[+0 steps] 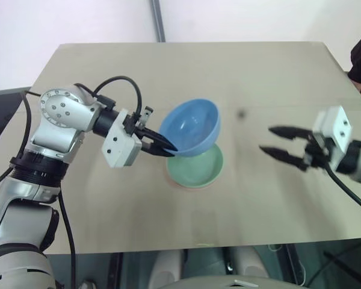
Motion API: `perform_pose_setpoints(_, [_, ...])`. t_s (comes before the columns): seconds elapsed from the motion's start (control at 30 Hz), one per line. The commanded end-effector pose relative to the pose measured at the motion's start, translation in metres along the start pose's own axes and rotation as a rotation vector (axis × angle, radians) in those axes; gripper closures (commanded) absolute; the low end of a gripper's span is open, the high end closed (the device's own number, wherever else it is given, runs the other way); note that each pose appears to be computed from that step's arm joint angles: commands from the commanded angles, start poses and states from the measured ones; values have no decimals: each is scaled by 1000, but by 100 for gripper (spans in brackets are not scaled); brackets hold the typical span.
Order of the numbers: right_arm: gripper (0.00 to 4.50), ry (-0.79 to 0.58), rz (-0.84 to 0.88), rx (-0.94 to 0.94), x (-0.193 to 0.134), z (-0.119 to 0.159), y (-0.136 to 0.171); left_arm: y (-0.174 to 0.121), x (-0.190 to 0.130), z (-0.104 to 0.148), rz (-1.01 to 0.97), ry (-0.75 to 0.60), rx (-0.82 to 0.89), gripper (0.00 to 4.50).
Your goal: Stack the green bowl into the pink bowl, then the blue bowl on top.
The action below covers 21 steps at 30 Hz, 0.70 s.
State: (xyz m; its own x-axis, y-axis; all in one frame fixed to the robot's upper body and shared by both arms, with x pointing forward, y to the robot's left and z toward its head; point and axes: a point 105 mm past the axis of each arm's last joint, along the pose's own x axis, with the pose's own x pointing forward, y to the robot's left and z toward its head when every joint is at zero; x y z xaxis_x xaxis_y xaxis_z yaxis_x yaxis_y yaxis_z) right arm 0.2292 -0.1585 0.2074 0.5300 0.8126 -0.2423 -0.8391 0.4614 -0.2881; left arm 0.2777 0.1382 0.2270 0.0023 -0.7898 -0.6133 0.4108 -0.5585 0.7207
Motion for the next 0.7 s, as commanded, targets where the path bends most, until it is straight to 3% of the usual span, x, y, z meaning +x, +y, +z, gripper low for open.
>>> perform_pose_setpoints(0.03, [183, -33, 9, -77, -20, 22, 11, 4, -4, 1, -7, 12, 53, 402])
perform_pose_setpoints(0.2, [183, -76, 10, -11, -28, 30, 15, 2, 3, -2, -33, -3, 71, 402])
perform_pose_setpoints(0.27, [132, -102, 20, 3, -29, 36, 17, 2, 5, -4, -43, 0, 78, 405])
perform_pose_setpoints(0.33, [30, -105, 31, 10, -28, 38, 20, 3, 6, -6, -49, 1, 83, 405])
perform_pose_setpoints(0.37, [4, -103, 31, 10, -27, 38, 21, 3, 6, -6, -51, -1, 83, 405])
perform_pose_setpoints(0.6, [4, -78, 12, -44, -22, 37, 21, 3, 8, -7, -63, -8, 92, 405])
perform_pose_setpoints(0.63, [0, -75, 10, -45, -22, 37, 20, 3, 8, -7, -66, -8, 92, 353])
perform_pose_setpoints(0.7, [0, -70, 9, -48, -21, 35, 18, 3, 9, -6, -73, -9, 92, 295])
